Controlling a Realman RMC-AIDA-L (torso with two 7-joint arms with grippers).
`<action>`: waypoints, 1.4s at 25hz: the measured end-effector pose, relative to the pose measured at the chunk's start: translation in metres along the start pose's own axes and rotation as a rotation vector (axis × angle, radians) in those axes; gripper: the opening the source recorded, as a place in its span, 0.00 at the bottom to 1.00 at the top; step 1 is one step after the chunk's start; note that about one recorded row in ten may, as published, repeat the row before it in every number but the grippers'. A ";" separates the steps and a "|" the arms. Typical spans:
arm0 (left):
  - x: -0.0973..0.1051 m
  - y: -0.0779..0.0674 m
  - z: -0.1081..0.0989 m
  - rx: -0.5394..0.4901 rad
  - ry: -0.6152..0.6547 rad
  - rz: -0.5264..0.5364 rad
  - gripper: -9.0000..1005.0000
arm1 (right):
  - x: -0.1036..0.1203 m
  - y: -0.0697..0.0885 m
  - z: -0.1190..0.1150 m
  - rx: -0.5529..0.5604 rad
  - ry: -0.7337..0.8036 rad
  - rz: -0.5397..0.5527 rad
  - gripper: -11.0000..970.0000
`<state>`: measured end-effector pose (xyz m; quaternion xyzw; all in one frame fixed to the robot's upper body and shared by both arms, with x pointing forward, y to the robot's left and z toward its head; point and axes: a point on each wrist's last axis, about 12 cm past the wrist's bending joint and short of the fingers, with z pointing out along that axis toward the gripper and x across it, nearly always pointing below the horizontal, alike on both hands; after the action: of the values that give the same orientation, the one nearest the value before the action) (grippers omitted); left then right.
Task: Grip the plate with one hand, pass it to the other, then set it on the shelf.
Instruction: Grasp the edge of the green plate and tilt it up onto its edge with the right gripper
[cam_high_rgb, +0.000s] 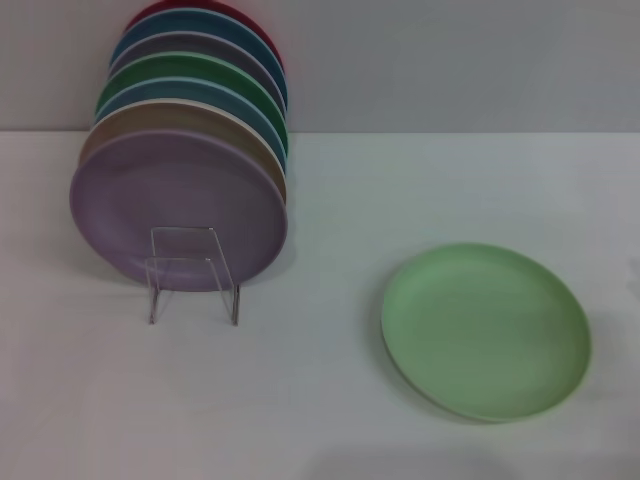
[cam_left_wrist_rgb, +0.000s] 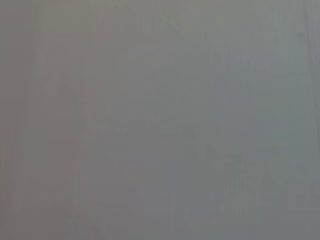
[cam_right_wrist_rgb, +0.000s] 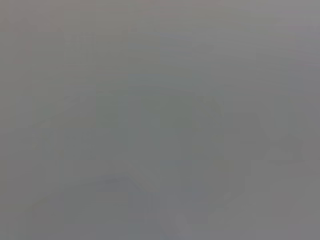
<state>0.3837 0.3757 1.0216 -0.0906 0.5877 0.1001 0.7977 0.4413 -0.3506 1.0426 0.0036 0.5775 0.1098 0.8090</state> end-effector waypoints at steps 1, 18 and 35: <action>0.000 0.000 0.000 -0.001 -0.002 -0.001 0.86 | -0.002 0.002 0.000 -0.016 -0.018 0.001 0.84; 0.004 -0.014 0.022 0.053 -0.007 0.037 0.86 | -0.028 0.000 0.080 -0.130 -0.034 0.103 0.84; 0.008 -0.017 0.029 0.064 0.028 0.037 0.86 | -0.172 0.086 0.216 -0.160 0.393 -0.070 0.84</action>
<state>0.4176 0.3677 1.0226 -0.0559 0.6032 0.0947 0.7899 0.5750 -0.2714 1.2870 -0.1023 0.7133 0.1260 0.6818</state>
